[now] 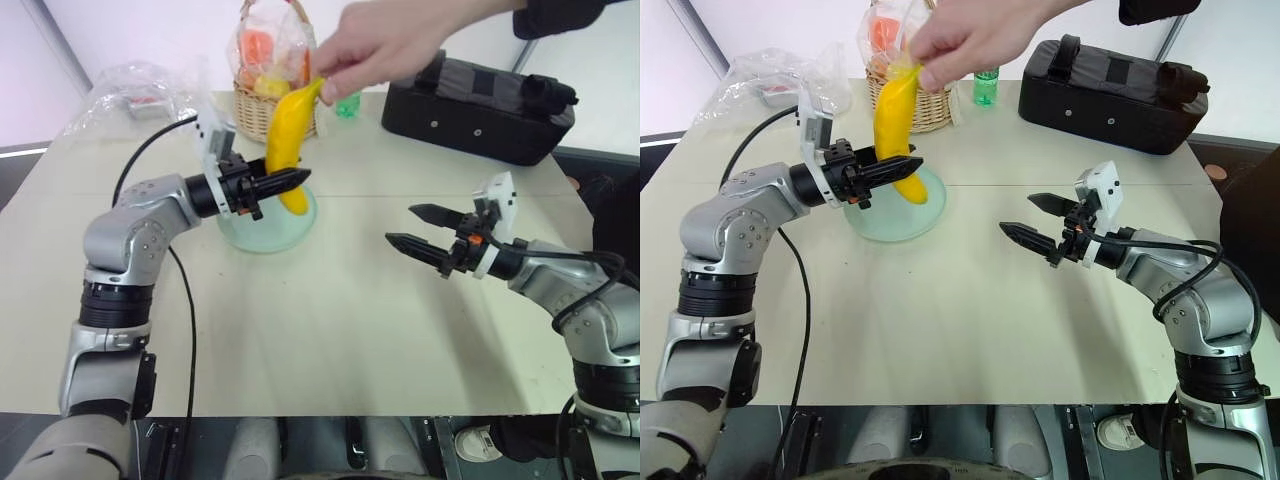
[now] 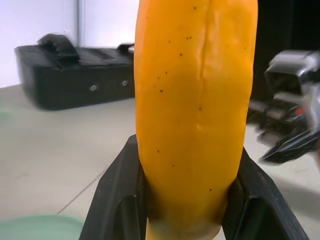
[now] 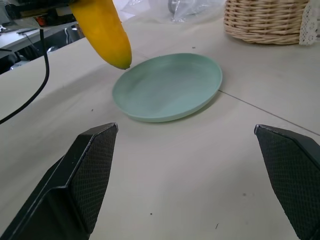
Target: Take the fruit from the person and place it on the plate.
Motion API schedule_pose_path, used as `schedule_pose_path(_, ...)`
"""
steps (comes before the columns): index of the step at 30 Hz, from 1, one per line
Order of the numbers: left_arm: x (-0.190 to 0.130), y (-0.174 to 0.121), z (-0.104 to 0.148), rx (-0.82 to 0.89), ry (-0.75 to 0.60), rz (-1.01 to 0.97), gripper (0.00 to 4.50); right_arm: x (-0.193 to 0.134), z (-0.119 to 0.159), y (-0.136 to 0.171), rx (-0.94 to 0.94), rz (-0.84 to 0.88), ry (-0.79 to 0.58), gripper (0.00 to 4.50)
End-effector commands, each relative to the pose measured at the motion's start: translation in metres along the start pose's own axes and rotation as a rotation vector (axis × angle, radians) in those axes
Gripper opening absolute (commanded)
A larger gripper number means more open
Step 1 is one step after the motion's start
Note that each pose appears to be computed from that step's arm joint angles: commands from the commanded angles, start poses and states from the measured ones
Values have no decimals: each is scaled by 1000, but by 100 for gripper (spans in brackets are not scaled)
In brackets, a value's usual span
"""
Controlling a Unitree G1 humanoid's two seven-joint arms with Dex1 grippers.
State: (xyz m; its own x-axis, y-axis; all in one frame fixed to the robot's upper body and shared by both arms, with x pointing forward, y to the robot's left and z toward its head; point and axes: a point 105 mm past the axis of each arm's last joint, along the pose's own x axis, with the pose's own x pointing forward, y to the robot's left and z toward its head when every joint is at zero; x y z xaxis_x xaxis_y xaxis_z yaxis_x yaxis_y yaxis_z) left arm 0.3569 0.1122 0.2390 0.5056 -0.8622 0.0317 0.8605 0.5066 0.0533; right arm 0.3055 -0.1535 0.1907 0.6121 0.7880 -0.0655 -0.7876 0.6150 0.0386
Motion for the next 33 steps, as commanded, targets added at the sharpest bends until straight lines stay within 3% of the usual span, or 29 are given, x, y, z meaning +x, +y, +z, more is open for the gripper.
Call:
schedule_pose_path(1,-23,48,-44,223,302,267,119,0,8,2,-30,8,-35,450)
schedule_pose_path(4,-37,65,-62,425,451,300,119,2,7,2,-28,7,-35,450)
schedule_pose_path(17,-22,85,-43,629,412,305,119,5,2,5,-5,-3,-46,450)
schedule_pose_path(24,-19,83,-39,639,402,274,448,5,1,4,-2,-14,-51,450)
schedule_pose_path(29,-17,85,-25,713,366,302,448,6,1,3,1,-14,-53,450)
schedule_pose_path(31,-15,85,-11,704,295,330,448,6,1,3,1,-13,-53,450)
schedule_pose_path(33,-15,83,19,534,92,391,448,6,1,3,1,-14,-52,450)
